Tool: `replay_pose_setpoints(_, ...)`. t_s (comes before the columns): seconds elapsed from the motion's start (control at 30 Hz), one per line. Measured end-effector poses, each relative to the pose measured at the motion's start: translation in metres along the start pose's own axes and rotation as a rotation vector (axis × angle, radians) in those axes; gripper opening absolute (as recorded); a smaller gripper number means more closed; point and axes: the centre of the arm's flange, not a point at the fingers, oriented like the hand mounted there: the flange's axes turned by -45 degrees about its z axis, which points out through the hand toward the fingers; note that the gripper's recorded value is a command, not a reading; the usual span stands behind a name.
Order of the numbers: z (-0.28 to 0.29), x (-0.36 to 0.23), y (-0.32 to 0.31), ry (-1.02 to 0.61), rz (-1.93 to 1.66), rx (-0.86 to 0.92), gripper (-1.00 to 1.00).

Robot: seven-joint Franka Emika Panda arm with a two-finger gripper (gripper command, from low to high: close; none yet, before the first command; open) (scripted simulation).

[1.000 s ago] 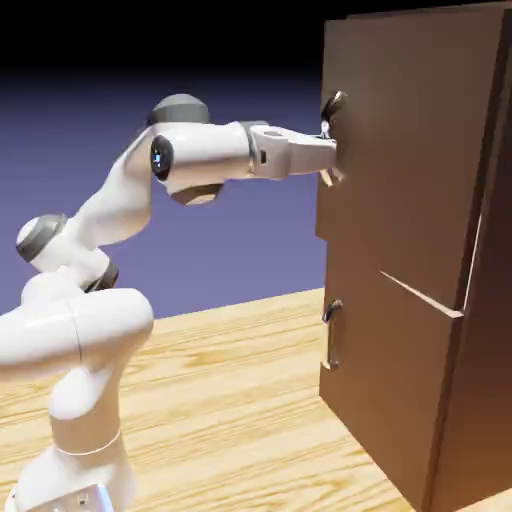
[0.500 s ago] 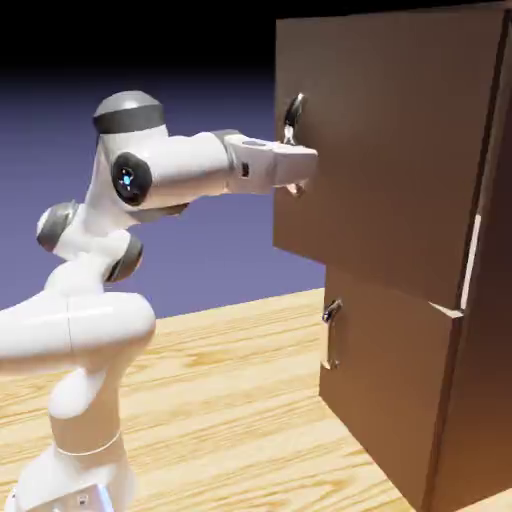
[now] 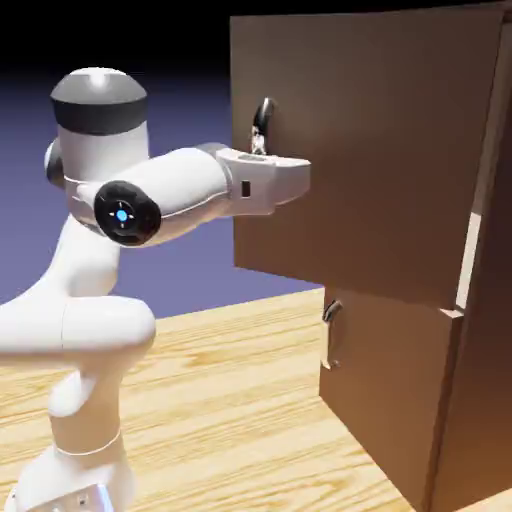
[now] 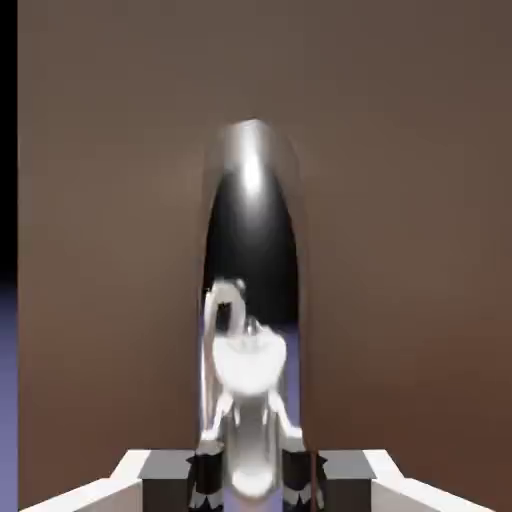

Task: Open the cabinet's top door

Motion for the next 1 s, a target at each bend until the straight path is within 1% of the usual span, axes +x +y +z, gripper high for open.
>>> replay_pose_setpoints(0.47,-0.08,0.0,0.057,0.0,0.0,0.306,-1.0)
replay_pose_setpoints(1.0,-0.148,0.0,0.153,0.0,0.0,0.671,-1.0)
